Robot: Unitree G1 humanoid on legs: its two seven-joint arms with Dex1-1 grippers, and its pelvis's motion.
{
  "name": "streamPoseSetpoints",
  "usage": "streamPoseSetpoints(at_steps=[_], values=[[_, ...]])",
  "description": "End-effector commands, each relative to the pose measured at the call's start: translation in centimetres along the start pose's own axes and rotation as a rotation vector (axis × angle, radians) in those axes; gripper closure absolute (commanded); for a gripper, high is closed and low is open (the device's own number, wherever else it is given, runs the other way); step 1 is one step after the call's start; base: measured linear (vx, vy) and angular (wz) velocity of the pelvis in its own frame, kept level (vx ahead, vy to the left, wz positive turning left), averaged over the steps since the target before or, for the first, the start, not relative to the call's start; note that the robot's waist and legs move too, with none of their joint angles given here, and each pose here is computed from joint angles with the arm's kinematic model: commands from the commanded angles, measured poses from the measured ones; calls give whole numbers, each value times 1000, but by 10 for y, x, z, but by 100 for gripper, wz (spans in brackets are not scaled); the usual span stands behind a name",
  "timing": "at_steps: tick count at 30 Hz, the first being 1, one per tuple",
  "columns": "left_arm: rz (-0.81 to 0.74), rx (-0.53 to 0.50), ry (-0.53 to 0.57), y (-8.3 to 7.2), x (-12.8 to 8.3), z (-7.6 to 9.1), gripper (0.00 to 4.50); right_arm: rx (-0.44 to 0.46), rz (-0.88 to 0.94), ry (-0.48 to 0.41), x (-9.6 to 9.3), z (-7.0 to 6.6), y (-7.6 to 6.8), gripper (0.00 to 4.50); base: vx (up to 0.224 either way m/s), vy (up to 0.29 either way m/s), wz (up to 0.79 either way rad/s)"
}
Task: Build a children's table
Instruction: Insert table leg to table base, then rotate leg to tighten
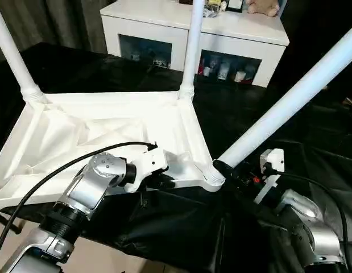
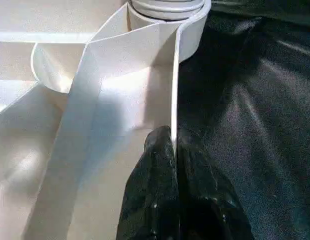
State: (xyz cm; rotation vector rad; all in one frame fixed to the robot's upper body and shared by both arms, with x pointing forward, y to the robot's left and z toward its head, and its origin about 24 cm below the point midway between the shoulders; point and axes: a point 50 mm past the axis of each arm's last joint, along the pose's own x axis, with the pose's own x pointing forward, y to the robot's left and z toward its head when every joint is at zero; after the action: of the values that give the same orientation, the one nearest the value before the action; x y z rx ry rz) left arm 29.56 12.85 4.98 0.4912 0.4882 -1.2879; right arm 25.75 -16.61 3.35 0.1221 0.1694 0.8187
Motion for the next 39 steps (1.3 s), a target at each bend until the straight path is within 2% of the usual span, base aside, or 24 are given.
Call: streamPoseSetpoints(at_steps=[1,4,7,11,16,19,23,29,39], values=[[57,29,-24,7,0,10,450,90,141,348,-3,-58,25,264,0,0,0],[58,29,-26,6,1,10,450,78,190,397,-2,-58,27,264,0,0,0],[59,25,-28,4,1,9,450,65,269,483,-4,-59,31,264,0,0,0],[56,18,-27,3,1,7,450,88,298,566,2,-59,27,264,0,0,0],[52,20,-26,3,1,8,450,70,275,561,14,-54,20,264,0,0,0],[48,20,-29,3,2,9,450,114,266,548,18,-50,17,264,0,0,0],[49,18,-28,3,1,9,450,155,223,594,7,-61,13,264,0,0,0],[47,19,-16,4,-2,7,450,210,209,587,3,-65,15,264,0,0,0],[45,24,-19,5,-1,8,450,182,122,563,8,-67,8,264,0,0,0]])
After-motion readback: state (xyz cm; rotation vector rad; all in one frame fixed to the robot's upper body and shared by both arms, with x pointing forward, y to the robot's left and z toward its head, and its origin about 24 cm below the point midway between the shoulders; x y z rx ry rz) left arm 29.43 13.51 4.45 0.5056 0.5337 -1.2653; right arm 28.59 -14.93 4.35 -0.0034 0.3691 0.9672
